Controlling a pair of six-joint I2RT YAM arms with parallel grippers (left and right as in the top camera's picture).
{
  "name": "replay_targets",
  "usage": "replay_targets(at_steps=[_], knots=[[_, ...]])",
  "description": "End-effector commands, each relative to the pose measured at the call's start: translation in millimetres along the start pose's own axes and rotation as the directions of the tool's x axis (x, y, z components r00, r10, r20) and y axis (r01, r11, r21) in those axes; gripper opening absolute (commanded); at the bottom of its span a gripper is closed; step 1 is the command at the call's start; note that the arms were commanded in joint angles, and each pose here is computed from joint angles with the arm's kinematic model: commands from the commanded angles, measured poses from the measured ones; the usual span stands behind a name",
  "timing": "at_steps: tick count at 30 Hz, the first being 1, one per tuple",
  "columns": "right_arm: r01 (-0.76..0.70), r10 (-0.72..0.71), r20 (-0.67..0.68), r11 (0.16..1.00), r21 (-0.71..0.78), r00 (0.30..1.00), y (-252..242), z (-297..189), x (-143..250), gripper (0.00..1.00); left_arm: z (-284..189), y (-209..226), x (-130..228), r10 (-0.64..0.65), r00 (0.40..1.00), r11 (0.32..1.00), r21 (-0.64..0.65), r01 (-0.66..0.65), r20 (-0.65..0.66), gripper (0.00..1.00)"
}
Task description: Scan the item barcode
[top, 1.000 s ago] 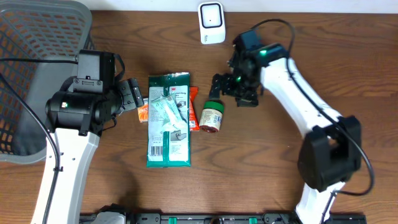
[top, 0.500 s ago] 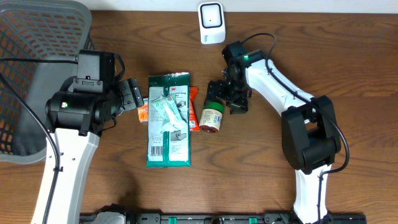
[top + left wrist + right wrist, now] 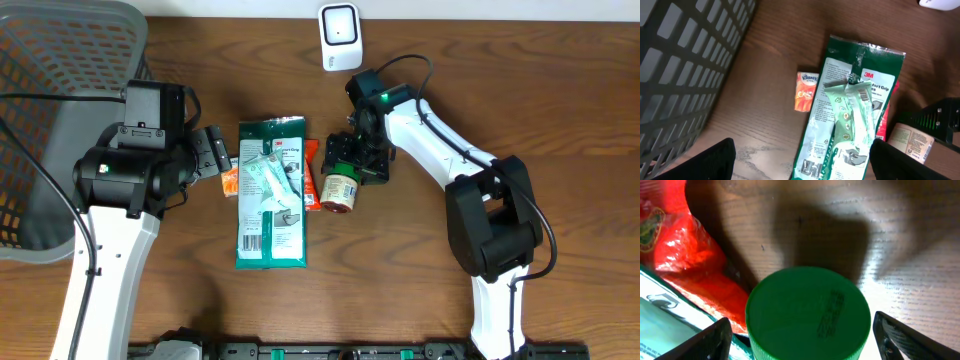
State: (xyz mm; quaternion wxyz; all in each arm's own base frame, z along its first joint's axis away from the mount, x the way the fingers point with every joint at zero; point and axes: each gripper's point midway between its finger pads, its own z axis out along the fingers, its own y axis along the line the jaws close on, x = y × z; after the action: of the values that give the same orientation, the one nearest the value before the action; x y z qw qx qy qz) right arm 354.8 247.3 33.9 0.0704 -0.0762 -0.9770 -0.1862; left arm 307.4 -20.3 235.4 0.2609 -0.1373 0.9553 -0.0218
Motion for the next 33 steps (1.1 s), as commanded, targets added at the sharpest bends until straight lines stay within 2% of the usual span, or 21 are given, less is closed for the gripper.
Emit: replay_targets(at_steps=[1, 6, 10, 11, 14, 23, 30, 33], knots=[[-0.012, 0.013, -0.005, 1.0, 0.022, 1.0, -2, 12, -4, 0.84, -5, 1, -5, 0.002, 1.0, 1.0, -0.004, -0.002, 0.021, 0.85], [-0.011, 0.011, -0.008, 1.0, 0.025, 1.0, -2, 14, -3, 0.73, -5, 1, -5, 0.002, 1.0, 1.0, -0.004, -0.002, 0.021, 0.85], [-0.006, 0.007, -0.009, 0.999, 0.036, 1.0, -5, 13, -3, 0.55, -5, 1, -5, 0.002, 1.0, 1.0, -0.004, -0.002, 0.021, 0.85], [-0.004, 0.004, -0.008, 0.999, 0.035, 1.0, -5, 10, -3, 0.52, -5, 1, -5, 0.001, 1.0, 1.0, -0.004, -0.001, 0.021, 0.85], [0.033, -0.033, 0.009, 0.999, 0.032, 0.999, -5, -2, -3, 0.5, -5, 1, -5, 0.001, 1.0, 1.0, -0.004, -0.001, 0.02, 0.85], [0.13, -0.14, 0.116, 0.987, 0.09, 0.983, -4, -54, 1, 0.5, -5, 1, -5, 0.002, 1.0, 1.0, -0.004, -0.002, 0.021, 0.85], [0.16, -0.211, 0.232, 0.962, 0.222, 0.949, -15, -100, 6, 0.49, -5, 1, -5, 0.002, 1.0, 1.0, -0.004, -0.002, 0.021, 0.85], [0.169, -0.265, 0.334, 0.942, 0.291, 0.905, -13, -137, 14, 0.47, -5, 1, -5, 0.002, 1.0, 1.0, -0.004, -0.002, 0.021, 0.85]])
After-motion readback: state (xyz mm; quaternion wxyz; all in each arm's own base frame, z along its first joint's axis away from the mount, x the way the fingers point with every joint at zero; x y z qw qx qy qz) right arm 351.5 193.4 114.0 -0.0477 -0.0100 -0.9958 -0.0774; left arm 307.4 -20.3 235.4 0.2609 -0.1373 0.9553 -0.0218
